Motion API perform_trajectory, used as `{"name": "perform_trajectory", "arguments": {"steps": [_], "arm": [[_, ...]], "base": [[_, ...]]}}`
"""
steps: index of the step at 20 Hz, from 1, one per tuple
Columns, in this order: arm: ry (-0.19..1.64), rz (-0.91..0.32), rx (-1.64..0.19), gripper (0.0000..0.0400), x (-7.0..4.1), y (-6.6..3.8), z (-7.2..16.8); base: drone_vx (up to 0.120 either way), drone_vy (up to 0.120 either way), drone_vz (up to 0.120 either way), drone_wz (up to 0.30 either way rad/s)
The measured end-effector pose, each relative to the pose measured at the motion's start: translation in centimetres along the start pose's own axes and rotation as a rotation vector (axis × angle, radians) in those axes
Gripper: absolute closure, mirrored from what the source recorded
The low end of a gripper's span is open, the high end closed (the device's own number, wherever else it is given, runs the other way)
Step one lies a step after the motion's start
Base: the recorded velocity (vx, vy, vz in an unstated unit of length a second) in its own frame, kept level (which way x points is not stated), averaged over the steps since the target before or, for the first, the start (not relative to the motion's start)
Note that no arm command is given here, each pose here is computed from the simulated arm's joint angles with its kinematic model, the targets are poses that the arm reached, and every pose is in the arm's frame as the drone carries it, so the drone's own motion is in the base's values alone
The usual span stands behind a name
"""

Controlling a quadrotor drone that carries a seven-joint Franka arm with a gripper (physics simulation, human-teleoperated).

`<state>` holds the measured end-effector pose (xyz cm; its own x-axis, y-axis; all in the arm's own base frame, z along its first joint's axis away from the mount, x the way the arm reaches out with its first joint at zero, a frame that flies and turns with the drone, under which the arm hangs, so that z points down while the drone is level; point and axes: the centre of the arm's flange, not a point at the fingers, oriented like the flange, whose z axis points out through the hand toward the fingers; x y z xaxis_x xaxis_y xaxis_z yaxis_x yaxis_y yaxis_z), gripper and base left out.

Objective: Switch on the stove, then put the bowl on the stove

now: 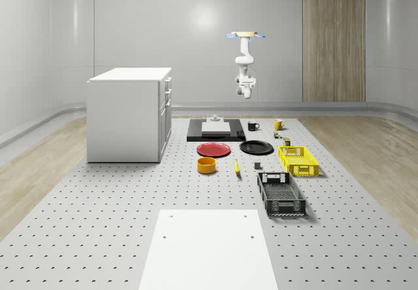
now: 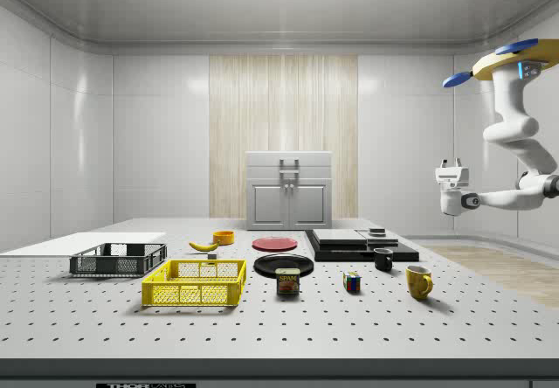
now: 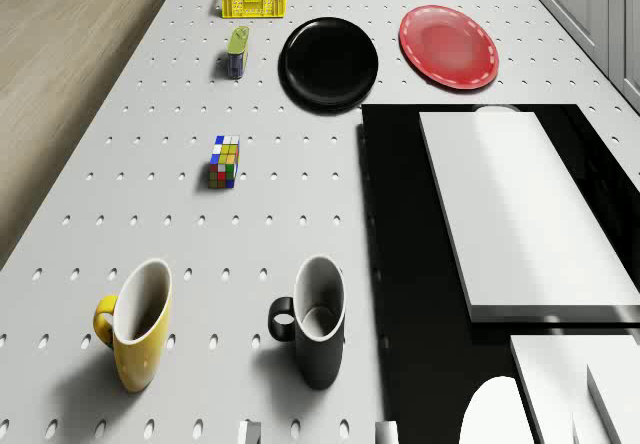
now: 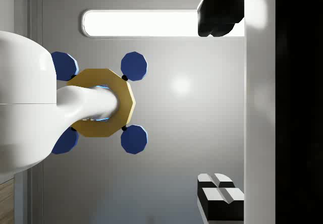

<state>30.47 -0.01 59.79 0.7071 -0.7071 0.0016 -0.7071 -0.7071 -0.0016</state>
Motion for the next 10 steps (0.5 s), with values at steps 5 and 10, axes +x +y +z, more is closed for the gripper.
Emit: {"name": "perform_trajectory", "arguments": {"steps": [5,10], "arm": [[0.003,0.000,0.003,0.0000,-0.3,0.3,-3.7],[0.006,0.000,0.006,0.0000,-0.1,0.1,-6.6]], "base": [[0.064,-0.064,0.000,0.000],[0.120,-0.120,0.000,0.000]]}}
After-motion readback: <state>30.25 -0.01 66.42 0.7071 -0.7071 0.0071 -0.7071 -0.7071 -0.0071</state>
